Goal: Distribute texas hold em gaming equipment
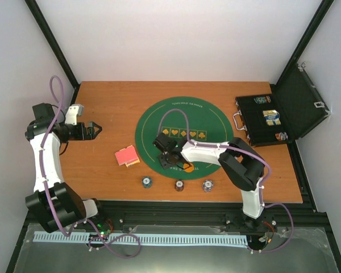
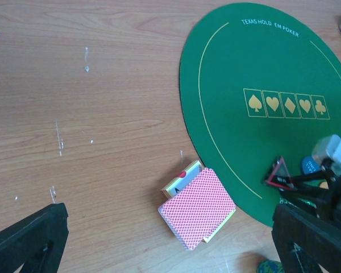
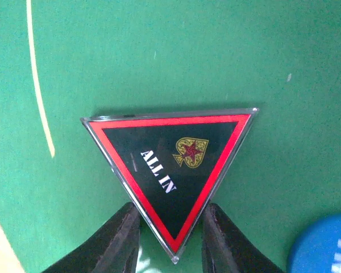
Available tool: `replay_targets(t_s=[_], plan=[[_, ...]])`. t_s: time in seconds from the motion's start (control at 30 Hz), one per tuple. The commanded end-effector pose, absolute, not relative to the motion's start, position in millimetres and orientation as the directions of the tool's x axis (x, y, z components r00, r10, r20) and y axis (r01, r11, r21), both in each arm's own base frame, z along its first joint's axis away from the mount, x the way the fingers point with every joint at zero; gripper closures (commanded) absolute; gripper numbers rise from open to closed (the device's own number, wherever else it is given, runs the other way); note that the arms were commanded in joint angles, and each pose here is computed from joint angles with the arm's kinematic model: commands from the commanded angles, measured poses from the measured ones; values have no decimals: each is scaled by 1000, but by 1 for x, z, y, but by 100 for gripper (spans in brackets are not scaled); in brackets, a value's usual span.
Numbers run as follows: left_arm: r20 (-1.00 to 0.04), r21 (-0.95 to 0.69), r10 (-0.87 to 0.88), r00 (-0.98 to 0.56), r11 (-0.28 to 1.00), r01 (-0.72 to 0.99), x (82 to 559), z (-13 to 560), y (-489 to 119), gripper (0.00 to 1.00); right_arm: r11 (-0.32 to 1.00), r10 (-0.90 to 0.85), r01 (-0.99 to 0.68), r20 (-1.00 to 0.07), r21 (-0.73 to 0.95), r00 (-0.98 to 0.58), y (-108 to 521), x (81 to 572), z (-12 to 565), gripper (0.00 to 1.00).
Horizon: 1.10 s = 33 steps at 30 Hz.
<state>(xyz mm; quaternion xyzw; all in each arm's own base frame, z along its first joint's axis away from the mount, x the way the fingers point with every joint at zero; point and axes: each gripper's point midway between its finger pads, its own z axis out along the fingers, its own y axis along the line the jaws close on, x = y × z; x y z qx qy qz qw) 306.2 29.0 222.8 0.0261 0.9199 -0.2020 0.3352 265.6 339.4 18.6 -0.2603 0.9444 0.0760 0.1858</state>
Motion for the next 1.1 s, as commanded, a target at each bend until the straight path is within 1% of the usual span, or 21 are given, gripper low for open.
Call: replay_targets(t_s=[0.0,0.33,0.6,0.7,0.83,0.93,1.07], plan=[[-633,-355,-62,-772,909,219,304,228,24,0,854,-451,-515,-384,77,-806,352,290,6,69],[-627,-377,-57,-777,895,238,300,229,17,0,814,-520,-579,-383,47,-763,406,336,-10,71],[-617,-379,-47,-786,893,244,293,225,14,0,835,-474,-546,-424,62,-772,418,372,7,70],[-621,-373,-38,-783,893,252,292,227,13,0,829,-480,-555,-425,65,-767,421,375,17,64],[-627,-364,-29,-778,894,261,291,233,12,0,834,-464,-547,-449,69,-764,408,366,46,45],[-628,-373,-36,-777,891,260,291,235,11,0,865,-429,-500,-462,38,-776,377,351,62,34],[-629,-385,-50,-776,887,254,291,234,9,0,895,-383,-446,-473,24,-794,339,330,76,32]])
